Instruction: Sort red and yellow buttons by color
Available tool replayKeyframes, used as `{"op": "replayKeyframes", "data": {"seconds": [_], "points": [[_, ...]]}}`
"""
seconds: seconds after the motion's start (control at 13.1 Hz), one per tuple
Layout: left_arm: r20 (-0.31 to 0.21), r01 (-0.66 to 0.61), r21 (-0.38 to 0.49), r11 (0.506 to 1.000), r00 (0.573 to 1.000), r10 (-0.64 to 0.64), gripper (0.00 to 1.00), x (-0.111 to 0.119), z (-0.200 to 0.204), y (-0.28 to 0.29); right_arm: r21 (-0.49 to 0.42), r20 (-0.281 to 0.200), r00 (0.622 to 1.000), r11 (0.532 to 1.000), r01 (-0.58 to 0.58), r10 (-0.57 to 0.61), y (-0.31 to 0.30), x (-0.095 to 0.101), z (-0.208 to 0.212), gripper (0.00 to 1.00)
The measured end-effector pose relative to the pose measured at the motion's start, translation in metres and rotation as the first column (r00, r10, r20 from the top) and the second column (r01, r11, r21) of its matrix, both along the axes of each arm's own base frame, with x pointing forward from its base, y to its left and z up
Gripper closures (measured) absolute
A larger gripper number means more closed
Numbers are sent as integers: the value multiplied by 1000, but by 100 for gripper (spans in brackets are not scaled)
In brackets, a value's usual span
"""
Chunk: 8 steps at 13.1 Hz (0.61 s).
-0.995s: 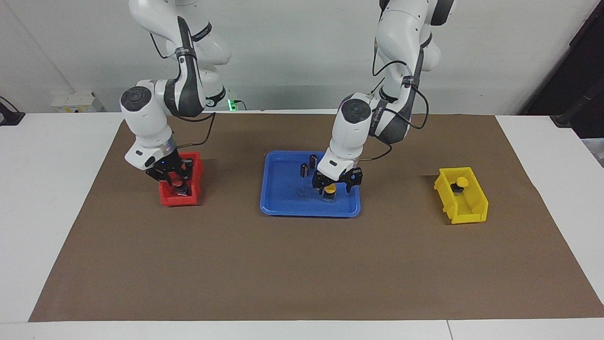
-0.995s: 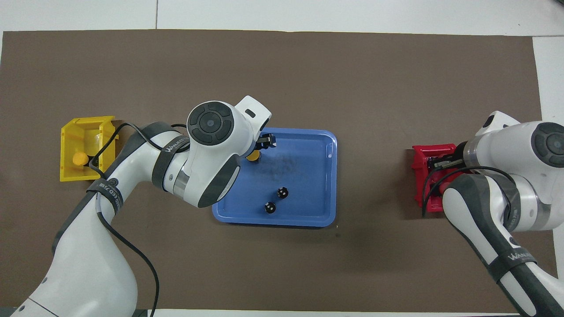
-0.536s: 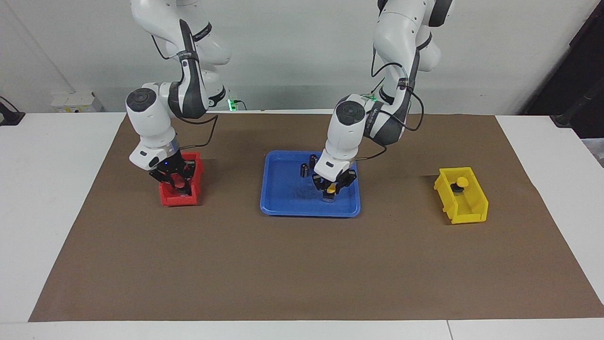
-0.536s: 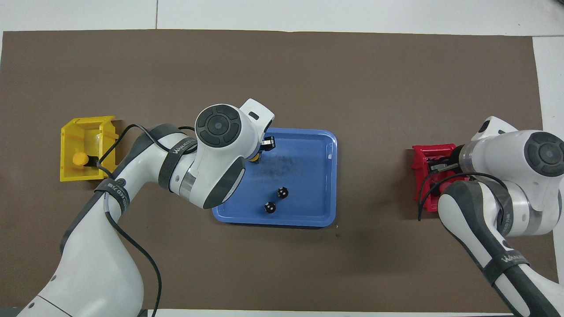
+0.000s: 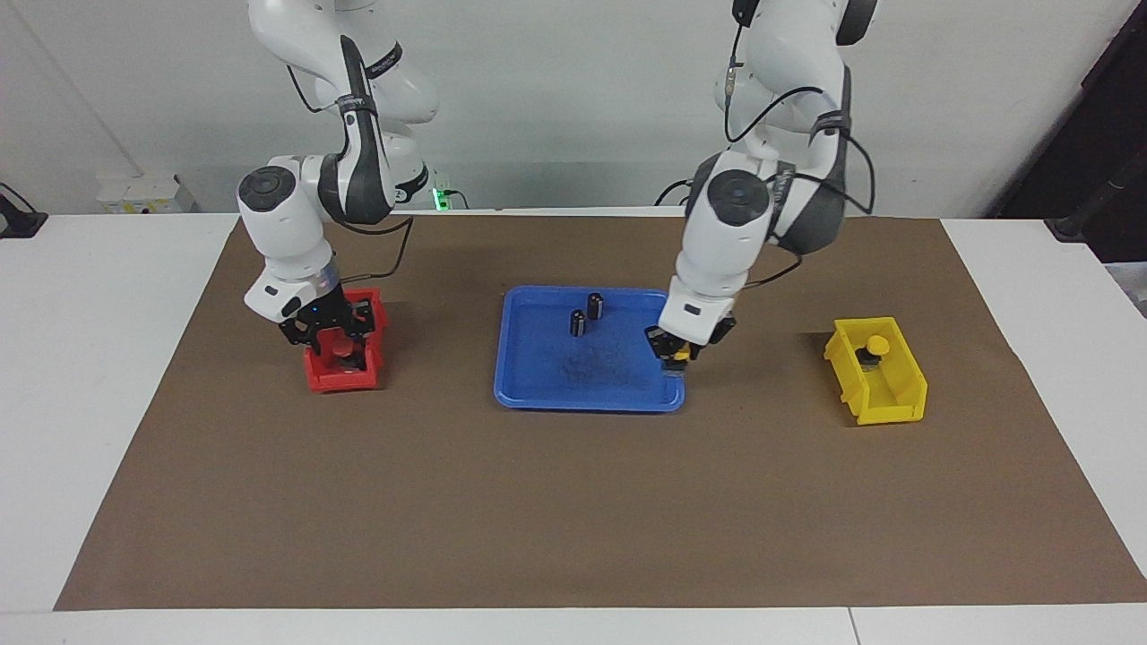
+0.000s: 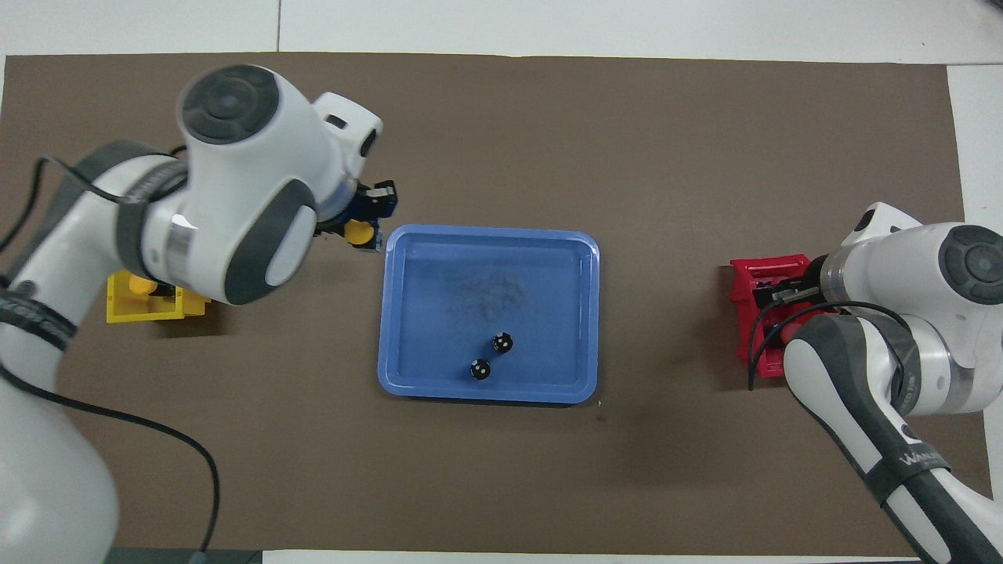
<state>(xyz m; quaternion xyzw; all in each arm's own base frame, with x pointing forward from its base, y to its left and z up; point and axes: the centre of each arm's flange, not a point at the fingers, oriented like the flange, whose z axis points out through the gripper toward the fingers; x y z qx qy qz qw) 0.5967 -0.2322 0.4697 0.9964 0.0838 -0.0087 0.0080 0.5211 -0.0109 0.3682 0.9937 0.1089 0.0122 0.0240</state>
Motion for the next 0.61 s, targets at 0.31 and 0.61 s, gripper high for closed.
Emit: {"op": "replayKeyframes", "data": {"seconds": [0.31, 0.61], "points": [[40, 139, -3, 990, 990, -138, 59, 39, 29, 209, -13, -50, 999, 1000, 11, -11, 0, 18, 90, 7], [20, 237, -6, 972, 971, -236, 59, 37, 10, 286, -27, -77, 996, 999, 37, -39, -4, 5, 185, 0]]}}
